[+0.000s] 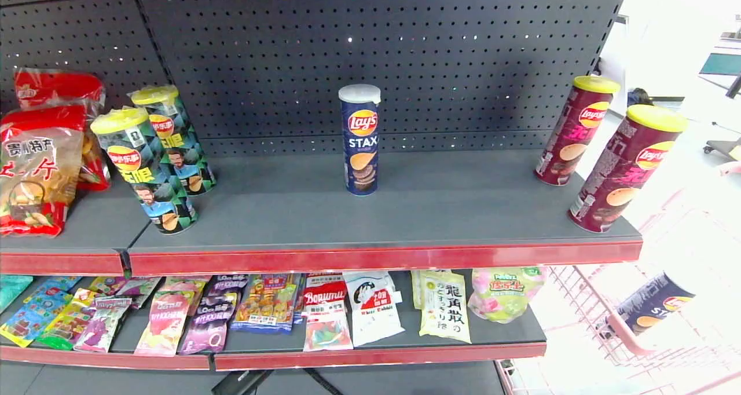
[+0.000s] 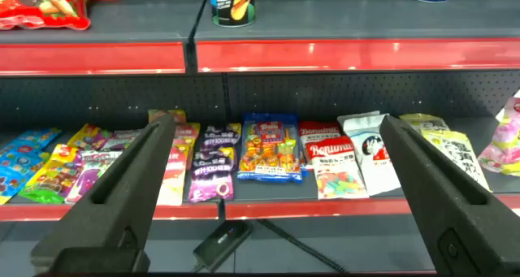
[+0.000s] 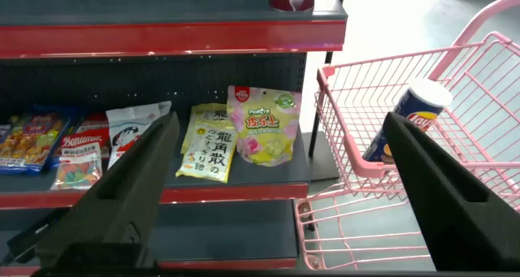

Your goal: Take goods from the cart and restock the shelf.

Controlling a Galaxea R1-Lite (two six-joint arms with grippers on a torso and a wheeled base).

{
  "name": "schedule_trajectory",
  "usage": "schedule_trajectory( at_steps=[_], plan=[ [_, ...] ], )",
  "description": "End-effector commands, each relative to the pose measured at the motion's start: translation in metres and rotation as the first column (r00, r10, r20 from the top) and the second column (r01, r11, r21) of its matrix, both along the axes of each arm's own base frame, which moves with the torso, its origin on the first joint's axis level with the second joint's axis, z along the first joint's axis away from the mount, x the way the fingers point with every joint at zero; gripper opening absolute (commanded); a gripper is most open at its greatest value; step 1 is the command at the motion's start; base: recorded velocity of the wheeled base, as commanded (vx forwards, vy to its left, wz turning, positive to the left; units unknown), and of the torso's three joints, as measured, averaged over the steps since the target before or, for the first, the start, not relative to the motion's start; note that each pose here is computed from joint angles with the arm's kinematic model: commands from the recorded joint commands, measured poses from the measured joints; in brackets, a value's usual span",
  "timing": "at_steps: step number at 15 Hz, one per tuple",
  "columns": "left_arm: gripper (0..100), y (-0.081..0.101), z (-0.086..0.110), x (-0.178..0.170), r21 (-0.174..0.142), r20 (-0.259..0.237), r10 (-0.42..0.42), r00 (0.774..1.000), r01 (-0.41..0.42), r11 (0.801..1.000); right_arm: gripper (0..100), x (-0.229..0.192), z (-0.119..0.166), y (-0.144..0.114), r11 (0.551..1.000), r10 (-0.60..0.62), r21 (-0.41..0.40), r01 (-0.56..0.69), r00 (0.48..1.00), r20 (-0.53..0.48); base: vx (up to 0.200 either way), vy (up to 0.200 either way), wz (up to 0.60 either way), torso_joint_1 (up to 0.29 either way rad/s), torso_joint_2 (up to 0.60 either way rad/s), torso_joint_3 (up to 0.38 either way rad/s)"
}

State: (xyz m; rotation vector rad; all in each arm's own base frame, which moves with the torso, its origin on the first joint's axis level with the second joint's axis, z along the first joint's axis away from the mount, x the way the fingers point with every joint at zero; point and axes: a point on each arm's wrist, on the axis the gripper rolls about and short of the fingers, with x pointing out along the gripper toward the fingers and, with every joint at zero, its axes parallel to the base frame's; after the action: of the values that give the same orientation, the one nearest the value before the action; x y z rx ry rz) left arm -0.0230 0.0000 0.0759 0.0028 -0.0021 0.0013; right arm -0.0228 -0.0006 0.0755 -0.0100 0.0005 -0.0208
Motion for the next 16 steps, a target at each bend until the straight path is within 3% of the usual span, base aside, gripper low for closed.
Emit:
schedule_trajectory(
  at_steps=[1,12,16],
  plan=[
    [100,0.0,0.0,0.0,0.0,-0.001,0.0,1.0,0.0,1.0,100,0.0,0.0,0.0,1.0,0.001,-0.001,-0.001,1.0,0.0,0.0,-0.2,0.0,-0.002,0.0,0.002],
    [100,0.0,0.0,0.0,-0.001,-0.001,0.0,1.0,0.0,1.0,100,0.0,0.0,0.0006,1.0,0.03,0.002,-0.03,1.0,0.0,0.0,-0.2,0.0,0.005,0.0,0.003],
    [100,0.0,0.0,0.0,-0.001,-0.001,0.0,1.0,0.0,1.0,100,0.0,0.0,0.0006,1.0,0.03,0.004,-0.03,1.0,0.001,0.0,0.0,0.0,0.0,0.0,0.0]
  ],
)
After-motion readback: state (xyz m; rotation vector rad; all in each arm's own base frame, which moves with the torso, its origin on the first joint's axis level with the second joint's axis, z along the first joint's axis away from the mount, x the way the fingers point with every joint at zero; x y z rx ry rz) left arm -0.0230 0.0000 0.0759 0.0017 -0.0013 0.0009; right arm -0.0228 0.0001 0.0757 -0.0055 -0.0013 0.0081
